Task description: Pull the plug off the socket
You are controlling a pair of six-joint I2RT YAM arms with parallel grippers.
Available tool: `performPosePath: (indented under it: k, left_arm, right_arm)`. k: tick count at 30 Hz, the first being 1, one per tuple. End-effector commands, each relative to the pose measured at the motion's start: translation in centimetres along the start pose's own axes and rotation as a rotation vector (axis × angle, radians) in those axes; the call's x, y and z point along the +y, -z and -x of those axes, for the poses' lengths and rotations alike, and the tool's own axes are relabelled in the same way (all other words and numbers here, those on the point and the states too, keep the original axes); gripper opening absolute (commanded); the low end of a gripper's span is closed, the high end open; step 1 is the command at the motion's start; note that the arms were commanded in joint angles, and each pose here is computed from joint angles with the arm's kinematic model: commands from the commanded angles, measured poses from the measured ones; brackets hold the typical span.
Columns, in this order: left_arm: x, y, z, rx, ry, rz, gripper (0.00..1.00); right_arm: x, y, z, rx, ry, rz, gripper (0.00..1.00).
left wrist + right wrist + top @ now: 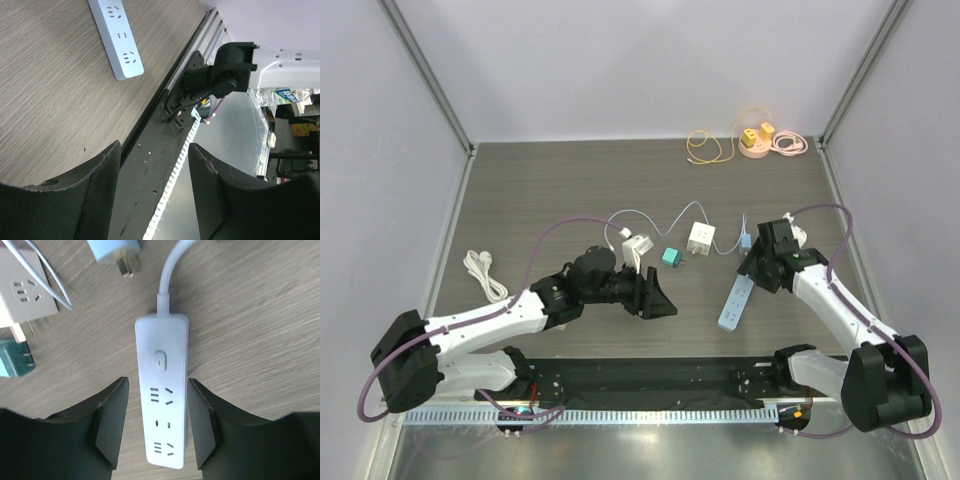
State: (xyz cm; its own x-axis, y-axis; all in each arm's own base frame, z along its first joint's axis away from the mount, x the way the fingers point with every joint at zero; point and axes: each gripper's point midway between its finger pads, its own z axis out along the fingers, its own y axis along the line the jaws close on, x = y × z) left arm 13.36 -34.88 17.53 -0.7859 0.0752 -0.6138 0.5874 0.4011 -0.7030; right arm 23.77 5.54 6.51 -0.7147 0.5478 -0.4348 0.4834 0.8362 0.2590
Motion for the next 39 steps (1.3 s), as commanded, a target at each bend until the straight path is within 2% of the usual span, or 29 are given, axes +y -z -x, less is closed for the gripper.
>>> performPosePath:
  k: [1,7,13,14,16,20,22,25,27,28,31,35,38,39]
  left_arm:
    - [-1.2,1.7,0.3,-0.011,-0.056,-0.031,0.57]
    - [-1.6,4.3,1.2,-0.078,-0.095,0.006,0.6]
    - [-1.4,4.7,1.0,-0.077,-0.106,0.017,0.62]
    - [-1.4,4.7,1.0,-0.078,-0.107,0.015,0.61]
    - [-1.4,4.7,0.8,-0.075,-0.109,0.014,0.62]
    - [-1.2,5.0,0.8,-0.078,-0.124,0.021,0.63]
    - [-1.2,5.0,0.6,-0.075,-0.125,0.022,0.63]
    - [-1.4,4.8,0.3,-0.062,-0.132,0.014,0.63]
    - [-1.6,4.8,0.1,-0.058,-0.137,0.008,0.63]
    - [-1.7,4.8,0.1,-0.059,-0.141,0.007,0.63]
    - [-1.7,5.0,0.1,-0.066,-0.151,0.014,0.64]
    - [-1.8,5.0,0.1,-0.065,-0.158,0.014,0.64]
    - [-1.8,5.0,0.1,-0.068,-0.16,0.016,0.64]
    - [-1.8,5.1,0.1,-0.07,-0.161,0.014,0.65]
  right_arm:
    - [-0.5,0.1,1.8,-0.05,0.042,-0.083,0.56]
    - [0.4,-1.0,1.3,-0.033,0.073,-0.098,0.58]
    - [0.3,-2.0,0.2,0.0,0.081,-0.134,0.58]
    - [0.0,-2.2,0.1,0.0,0.083,-0.15,0.58]
    - [-0.8,-2.2,0.1,0.001,0.09,-0.198,0.5]
    - [-1.9,-2.1,0.6,-0.023,0.118,-0.255,0.5]
    - [-1.4,-2.2,0.3,-0.016,0.106,-0.221,0.53]
    - [0.0,-2.0,0.4,-0.016,0.079,-0.149,0.7]
    - [0.5,-1.6,0.7,-0.024,0.078,-0.126,0.74]
    - [0.7,-1.4,0.8,-0.027,0.078,-0.12,0.8]
    - [0.5,-1.6,0.5,-0.014,0.081,-0.127,0.85]
    - [-0.1,-2.8,-0.4,0.036,0.096,-0.171,0.83]
    - [-1.1,-3.4,0.0,0.031,0.129,-0.246,0.77]
    - [-1.3,-3.4,0.1,0.034,0.138,-0.261,0.7]
